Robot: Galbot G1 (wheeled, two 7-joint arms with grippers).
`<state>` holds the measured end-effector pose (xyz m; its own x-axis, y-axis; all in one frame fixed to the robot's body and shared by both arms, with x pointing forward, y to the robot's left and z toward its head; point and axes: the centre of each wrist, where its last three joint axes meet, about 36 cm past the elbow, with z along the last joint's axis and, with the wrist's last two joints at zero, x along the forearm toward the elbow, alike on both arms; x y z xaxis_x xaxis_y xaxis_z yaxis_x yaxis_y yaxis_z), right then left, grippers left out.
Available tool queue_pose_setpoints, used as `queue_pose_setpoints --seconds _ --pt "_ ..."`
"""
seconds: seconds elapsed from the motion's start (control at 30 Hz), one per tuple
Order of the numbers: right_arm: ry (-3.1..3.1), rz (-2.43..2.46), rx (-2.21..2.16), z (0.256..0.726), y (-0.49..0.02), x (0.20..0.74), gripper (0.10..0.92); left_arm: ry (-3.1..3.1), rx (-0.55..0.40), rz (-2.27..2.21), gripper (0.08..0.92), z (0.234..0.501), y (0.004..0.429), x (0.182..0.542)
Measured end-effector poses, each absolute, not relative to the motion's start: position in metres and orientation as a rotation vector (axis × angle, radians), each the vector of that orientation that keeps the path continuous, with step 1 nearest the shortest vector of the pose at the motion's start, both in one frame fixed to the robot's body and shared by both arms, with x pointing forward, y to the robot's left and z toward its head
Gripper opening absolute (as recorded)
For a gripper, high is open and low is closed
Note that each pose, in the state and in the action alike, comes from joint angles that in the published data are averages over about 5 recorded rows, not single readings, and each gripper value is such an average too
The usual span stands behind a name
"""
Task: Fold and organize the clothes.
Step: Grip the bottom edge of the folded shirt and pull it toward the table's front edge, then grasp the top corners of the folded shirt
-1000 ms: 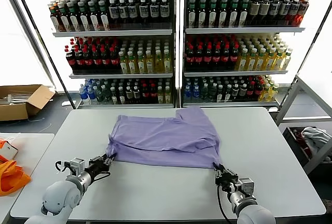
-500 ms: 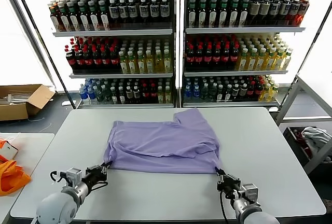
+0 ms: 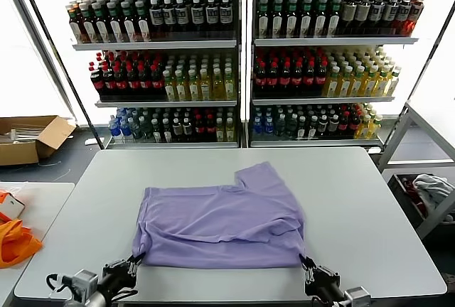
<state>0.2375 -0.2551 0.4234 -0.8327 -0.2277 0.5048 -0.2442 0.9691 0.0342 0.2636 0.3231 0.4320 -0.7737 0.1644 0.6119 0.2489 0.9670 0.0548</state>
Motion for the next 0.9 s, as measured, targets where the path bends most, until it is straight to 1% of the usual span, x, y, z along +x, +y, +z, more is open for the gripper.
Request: queue_pose_setpoints --seconds 0.2,0.3,0.4,0.53,0.67,0.77,0.9 --pt "-2.618 0.057 0.363 0.438 -0.262 0.231 0.413 -2.484 -0.273 -0.207 0.409 0.45 0.327 0.249" --pt "-2.644 0.063 0.366 0.444 -0.268 0.235 0.499 -2.497 -0.27 -0.217 0.504 0.46 0.331 0.246" --pt "-2.675 0.056 0.367 0.453 -0.277 0.245 0.577 -2.515 -0.259 -0.225 0.582 0.469 0.338 0.246" --pt "-2.715 0.041 0.386 0.462 -0.287 0.265 0.681 -2.546 -0.261 -0.229 0.686 0.48 0.349 0.254" --pt "-2.737 0.046 0.427 0.466 -0.297 0.297 0.788 -2.572 -0.29 -0.223 0.791 0.484 0.359 0.272" --pt "-2.738 0.056 0.468 0.466 -0.304 0.328 0.817 -2.579 -0.323 -0.207 0.818 0.481 0.368 0.291" --pt "-2.728 0.066 0.522 0.462 -0.311 0.374 0.822 -2.581 -0.365 -0.176 0.822 0.474 0.378 0.321"
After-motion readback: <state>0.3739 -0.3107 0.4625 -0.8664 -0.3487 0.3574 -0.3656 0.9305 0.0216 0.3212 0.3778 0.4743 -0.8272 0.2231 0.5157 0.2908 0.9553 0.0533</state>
